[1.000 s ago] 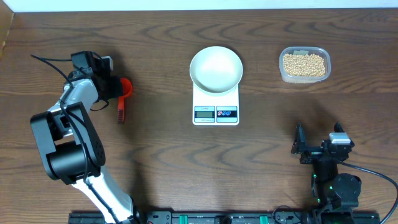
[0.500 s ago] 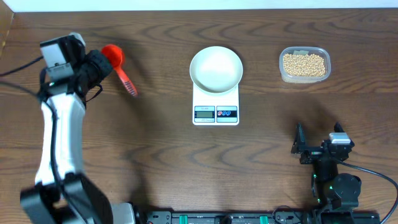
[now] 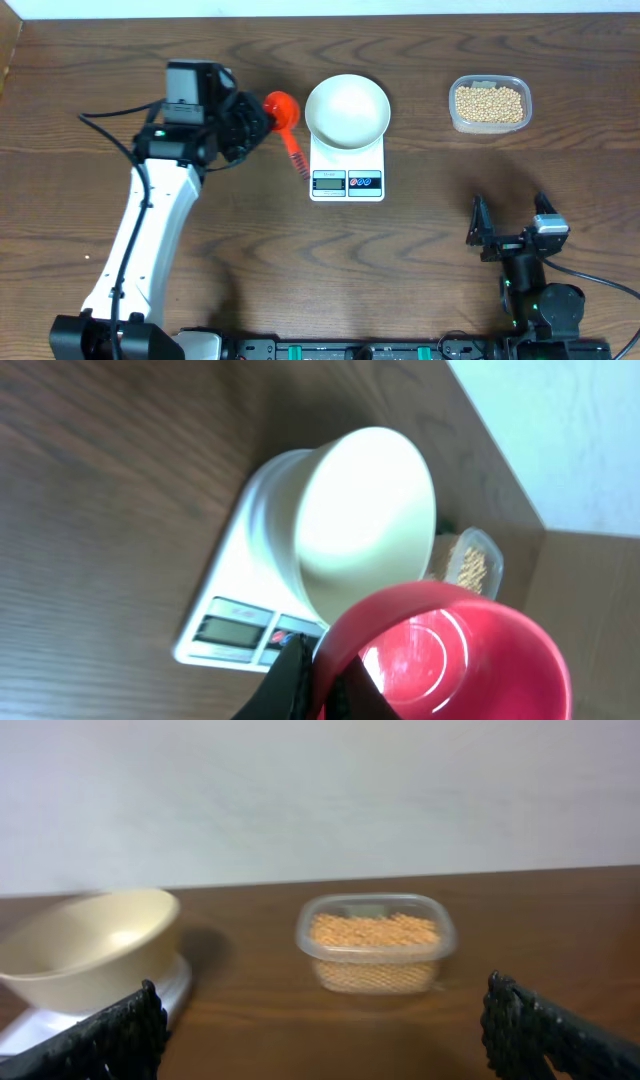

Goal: Scoop item into bowl and weigh 50g on scale
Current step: 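Lift the red scoop with the left gripper toward the scale, then grasp the red scoop handle with the right gripper from the left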

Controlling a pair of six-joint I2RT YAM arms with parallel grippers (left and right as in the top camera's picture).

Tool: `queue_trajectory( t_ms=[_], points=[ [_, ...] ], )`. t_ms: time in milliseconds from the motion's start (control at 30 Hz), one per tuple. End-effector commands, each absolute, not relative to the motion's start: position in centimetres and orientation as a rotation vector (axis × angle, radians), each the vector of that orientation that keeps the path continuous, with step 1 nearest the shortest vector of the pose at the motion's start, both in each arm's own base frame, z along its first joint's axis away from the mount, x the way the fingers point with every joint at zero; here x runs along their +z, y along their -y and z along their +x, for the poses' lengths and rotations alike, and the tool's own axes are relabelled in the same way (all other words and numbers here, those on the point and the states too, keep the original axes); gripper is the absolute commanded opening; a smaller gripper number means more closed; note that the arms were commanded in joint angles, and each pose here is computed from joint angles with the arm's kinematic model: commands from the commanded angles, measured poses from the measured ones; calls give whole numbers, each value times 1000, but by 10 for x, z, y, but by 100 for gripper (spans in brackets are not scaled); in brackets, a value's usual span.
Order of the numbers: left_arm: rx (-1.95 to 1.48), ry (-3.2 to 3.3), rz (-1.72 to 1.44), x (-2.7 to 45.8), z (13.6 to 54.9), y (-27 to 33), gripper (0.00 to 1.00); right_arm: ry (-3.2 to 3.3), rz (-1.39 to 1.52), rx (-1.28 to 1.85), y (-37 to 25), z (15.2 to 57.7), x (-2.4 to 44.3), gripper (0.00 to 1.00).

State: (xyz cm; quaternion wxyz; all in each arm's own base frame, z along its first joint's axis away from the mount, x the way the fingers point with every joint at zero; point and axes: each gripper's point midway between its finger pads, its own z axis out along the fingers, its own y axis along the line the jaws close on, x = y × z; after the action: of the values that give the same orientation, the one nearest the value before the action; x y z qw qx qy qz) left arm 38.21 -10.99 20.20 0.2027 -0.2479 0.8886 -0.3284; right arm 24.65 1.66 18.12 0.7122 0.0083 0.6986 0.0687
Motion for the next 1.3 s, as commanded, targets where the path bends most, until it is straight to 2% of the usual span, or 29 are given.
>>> queue_trajectory(
  t_ms=[0, 200, 333, 567, 800, 933, 1133, 1167, 1233, 1267],
  points=[
    [-885, -2432, -899, 200, 388, 119, 7, -1476, -19, 326, -39, 242, 201, 99],
    [-882, -2282, -1217, 203, 397, 125, 7, -1496, -97, 475, -63, 243, 236, 99],
    [-861, -2248, -1274, 202, 398, 122, 7, -1568, -177, 574, -82, 255, 256, 99],
    [-846, -2162, -1454, 195, 402, 116, 7, -1729, -377, 1013, -140, 294, 289, 99],
    [-855, -2129, -1572, 187, 403, 116, 7, -1850, -390, 1279, -181, 328, 281, 99],
    [-836, -2158, -1576, 177, 403, 121, 7, -1852, -459, 1329, -207, 325, 272, 99],
    [-825, -2231, -1541, 166, 397, 143, 7, -1911, -396, 1350, -212, 332, 257, 99],
    [-830, -2240, -1533, 166, 395, 148, 7, -1927, -379, 1361, -213, 333, 254, 96],
    [-847, -2243, -1561, 165, 390, 158, 7, -1944, -369, 1365, -216, 334, 248, 82],
    [-852, -2243, -1579, 165, 388, 162, 7, -1950, -365, 1359, -218, 335, 246, 79]
  ],
)
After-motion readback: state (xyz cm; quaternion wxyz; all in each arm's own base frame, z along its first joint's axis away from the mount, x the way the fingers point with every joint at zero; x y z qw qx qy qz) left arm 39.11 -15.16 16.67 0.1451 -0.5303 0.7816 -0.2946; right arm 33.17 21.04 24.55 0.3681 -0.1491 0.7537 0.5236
